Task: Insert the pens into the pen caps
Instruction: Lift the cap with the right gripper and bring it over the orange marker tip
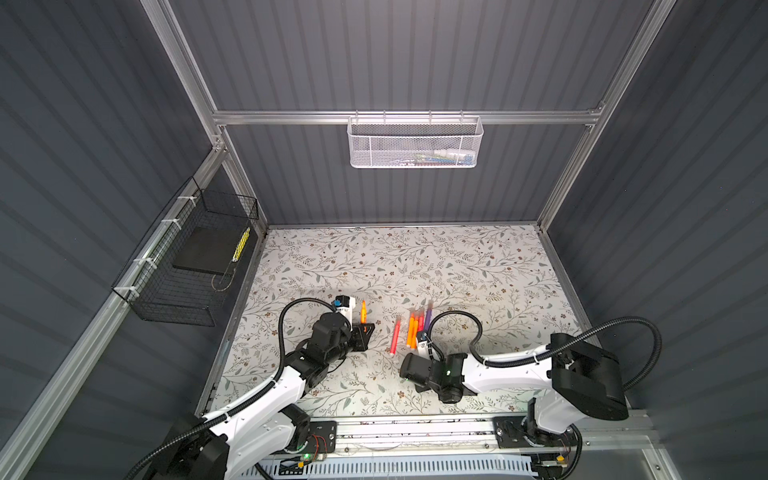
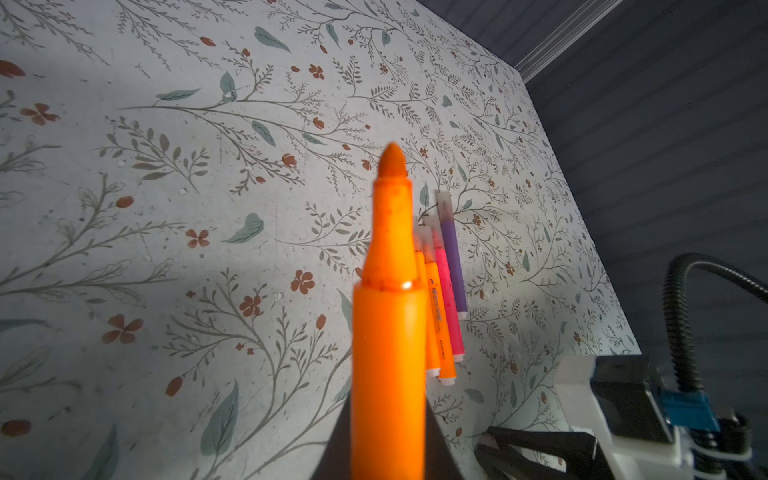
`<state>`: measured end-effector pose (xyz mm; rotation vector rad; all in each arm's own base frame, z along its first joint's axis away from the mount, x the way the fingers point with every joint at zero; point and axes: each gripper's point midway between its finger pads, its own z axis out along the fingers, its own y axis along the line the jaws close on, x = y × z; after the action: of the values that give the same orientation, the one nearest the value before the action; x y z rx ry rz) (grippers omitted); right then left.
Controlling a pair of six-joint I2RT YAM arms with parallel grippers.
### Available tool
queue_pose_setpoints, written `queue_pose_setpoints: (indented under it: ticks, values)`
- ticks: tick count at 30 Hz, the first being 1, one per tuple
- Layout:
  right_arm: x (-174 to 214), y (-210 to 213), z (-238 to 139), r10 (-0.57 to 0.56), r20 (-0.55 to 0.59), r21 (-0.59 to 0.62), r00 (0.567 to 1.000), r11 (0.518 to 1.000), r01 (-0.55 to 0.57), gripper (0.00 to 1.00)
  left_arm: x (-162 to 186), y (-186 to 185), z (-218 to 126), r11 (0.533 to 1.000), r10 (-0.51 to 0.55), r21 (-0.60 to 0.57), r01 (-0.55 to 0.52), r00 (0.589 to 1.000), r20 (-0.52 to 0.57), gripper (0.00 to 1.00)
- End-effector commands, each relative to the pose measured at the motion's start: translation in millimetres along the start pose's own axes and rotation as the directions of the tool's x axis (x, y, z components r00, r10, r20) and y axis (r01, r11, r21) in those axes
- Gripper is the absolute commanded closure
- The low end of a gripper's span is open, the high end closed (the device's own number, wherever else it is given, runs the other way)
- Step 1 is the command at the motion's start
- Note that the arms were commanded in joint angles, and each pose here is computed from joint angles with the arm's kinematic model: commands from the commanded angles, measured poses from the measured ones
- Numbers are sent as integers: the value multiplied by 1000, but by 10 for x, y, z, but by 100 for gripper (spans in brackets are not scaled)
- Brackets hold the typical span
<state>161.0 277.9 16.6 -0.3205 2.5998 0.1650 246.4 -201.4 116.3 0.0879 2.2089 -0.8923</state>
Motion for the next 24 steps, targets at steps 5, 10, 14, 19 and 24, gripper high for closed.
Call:
queue_pose_setpoints:
  ticks: [5,10,14,19,24]
  values:
    - [-129,-145,-33,126,4,-140,992,982,-124,91,49,-290,11,987,33,156,-30,999,-14,100]
    - [-487,-338,-283,255,116,-247,960,944,-220,97,157,-608,30,968,137,214,-131,991,-11,100]
    - [-827,-488,-578,391,225,-373,893,881,-291,99,295,-877,93,940,217,275,-201,976,-28,100]
    - [-1142,-695,-937,497,338,-458,799,829,-322,99,442,-1038,216,921,274,304,-245,960,-58,100]
    - [-1365,-786,-1253,588,429,-581,686,761,-290,100,518,-1184,299,905,283,347,-247,957,-56,100]
